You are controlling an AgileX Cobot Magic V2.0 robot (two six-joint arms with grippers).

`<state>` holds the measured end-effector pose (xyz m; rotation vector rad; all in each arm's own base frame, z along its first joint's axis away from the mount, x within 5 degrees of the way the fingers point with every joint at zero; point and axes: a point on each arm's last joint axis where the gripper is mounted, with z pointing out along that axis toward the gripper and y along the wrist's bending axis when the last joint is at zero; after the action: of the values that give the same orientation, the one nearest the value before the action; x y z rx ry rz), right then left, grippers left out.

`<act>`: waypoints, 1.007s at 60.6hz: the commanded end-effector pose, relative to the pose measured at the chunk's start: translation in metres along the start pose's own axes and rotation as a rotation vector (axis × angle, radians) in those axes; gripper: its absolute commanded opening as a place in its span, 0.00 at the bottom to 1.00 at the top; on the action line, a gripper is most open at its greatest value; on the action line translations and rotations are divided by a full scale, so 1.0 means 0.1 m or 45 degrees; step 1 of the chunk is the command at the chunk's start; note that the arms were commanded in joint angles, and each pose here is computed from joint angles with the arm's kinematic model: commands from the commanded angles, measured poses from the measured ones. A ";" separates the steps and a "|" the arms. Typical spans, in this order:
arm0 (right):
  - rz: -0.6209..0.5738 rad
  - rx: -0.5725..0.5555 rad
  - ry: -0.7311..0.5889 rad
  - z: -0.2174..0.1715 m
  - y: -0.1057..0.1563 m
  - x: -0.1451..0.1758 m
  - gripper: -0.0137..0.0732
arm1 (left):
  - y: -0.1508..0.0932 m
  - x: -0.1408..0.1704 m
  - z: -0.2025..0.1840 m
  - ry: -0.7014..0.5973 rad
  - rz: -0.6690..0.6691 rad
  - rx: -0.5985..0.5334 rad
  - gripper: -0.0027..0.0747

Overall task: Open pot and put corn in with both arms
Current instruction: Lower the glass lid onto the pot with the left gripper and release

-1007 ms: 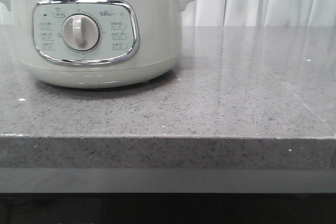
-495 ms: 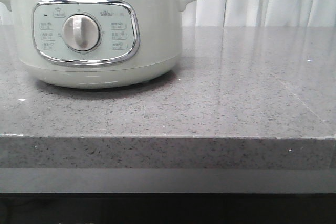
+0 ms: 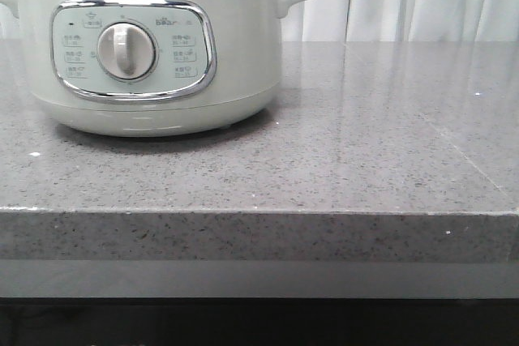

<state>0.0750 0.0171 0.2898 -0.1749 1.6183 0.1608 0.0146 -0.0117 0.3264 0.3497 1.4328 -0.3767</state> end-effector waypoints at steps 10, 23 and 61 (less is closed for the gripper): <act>-0.015 0.042 -0.129 -0.02 -0.03 -0.16 0.08 | 0.00 -0.03 -0.02 -0.115 -0.015 0.000 0.01; -0.015 0.042 -0.129 -0.02 -0.03 -0.16 0.08 | 0.01 0.08 0.02 -0.069 -0.017 0.000 0.01; -0.015 0.042 -0.129 -0.02 -0.03 -0.16 0.08 | 0.11 0.57 0.15 0.124 0.070 -0.282 0.01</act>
<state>0.0750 0.0171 0.2898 -0.1755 1.6182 0.1602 0.0369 -0.0127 0.2623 0.2779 1.6113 -0.1837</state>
